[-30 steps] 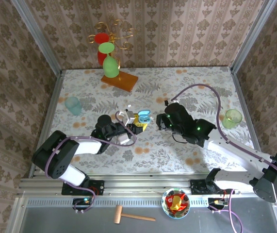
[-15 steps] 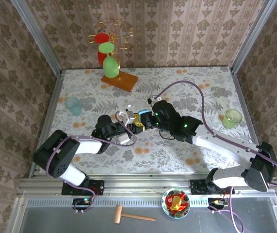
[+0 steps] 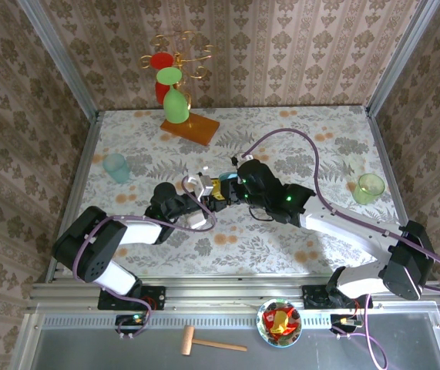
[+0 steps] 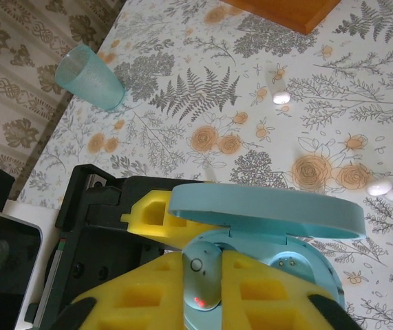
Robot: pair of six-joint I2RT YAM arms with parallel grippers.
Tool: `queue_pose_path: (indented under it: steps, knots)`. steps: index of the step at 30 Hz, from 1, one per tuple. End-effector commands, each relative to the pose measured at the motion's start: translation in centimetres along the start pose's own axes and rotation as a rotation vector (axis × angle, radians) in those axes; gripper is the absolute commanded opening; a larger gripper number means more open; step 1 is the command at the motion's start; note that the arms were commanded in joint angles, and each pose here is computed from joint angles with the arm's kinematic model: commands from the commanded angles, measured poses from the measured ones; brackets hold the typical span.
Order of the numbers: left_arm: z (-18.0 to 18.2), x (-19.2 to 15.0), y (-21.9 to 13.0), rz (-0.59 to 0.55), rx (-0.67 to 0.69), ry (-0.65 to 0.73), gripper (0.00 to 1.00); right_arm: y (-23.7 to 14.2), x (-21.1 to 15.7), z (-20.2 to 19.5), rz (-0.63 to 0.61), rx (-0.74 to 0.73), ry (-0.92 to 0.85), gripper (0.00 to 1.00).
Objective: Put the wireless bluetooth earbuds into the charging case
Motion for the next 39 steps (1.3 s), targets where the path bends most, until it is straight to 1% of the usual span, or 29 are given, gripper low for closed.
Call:
queue_pose_path:
  steps: [1, 2, 4, 8, 10, 13, 16, 19, 22, 24, 26, 29, 31, 35, 39]
  knots:
    - [0.2, 1.5, 0.0, -0.051, 0.008, 0.046, 0.29, -0.6, 0.5, 0.5, -0.025, 0.02, 0.014, 0.23]
    - [0.2, 1.5, 0.0, -0.051, 0.008, 0.047, 0.29, -0.9, 0.7, 0.5, -0.034, 0.021, 0.012, 0.28]
    - [0.2, 1.4, 0.0, -0.049, 0.01, 0.047, 0.29, -1.5, 1.0, 0.5, -0.05, 0.027, 0.006, 0.33]
    - [0.3, 1.2, 0.1, -0.046, 0.013, 0.047, 0.29, -2.8, 1.3, 0.6, -0.079, 0.051, -0.034, 0.4]
    - [0.3, 1.3, 0.1, -0.047, 0.011, 0.047, 0.29, -3.5, 1.3, 0.4, -0.099, 0.051, -0.055, 0.41]
    - [0.3, 1.4, 0.0, -0.049, 0.013, 0.054, 0.29, -5.3, 1.4, 0.1, -0.158, 0.076, -0.09, 0.44]
    - [0.3, 1.3, -0.1, -0.046, 0.011, 0.056, 0.29, -7.0, 1.4, -1.8, -0.249, 0.041, -0.084, 0.46]
    - [0.1, 1.3, -0.3, -0.046, 0.006, 0.064, 0.29, -8.1, 1.0, -5.3, -0.29, -0.063, -0.041, 0.46]
    - [-0.1, 1.5, -0.4, -0.05, -0.001, 0.071, 0.29, -8.3, 0.0, -10.0, -0.25, -0.197, 0.022, 0.48]
    - [-0.2, 1.6, -0.5, -0.052, -0.003, 0.074, 0.29, -8.2, -1.4, -13.7, -0.181, -0.315, 0.062, 0.48]
    - [-0.3, 1.6, -0.6, -0.054, -0.005, 0.074, 0.29, -7.8, -2.7, -16.6, -0.107, -0.401, 0.098, 0.49]
    - [-0.5, 1.7, -0.7, -0.056, -0.009, 0.074, 0.29, -6.7, -4.4, -20.0, 0.004, -0.452, 0.172, 0.5]
    - [-0.5, 1.8, -0.7, -0.057, -0.009, 0.074, 0.29, -5.6, -5.2, -21.4, 0.058, -0.454, 0.193, 0.51]
    - [-0.6, 1.7, -0.8, -0.052, -0.008, 0.071, 0.29, -3.6, -6.3, -23.7, 0.178, -0.52, 0.213, 0.44]
    - [-0.6, 1.7, -1.0, -0.049, -0.002, 0.073, 0.29, -1.9, -6.7, -24.9, 0.254, -0.596, 0.18, 0.41]
Point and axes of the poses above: each hand's point on the last joint's axis, 136 mm out from that joint toward the fingers, its own y axis out along the fingers, its own z axis along the line the jaws close on, x = y × z, the point moved 3 cm from there along -y, back along the fingers, and after that the axes turned 4 degrees about -y, right-handed, at the moved point
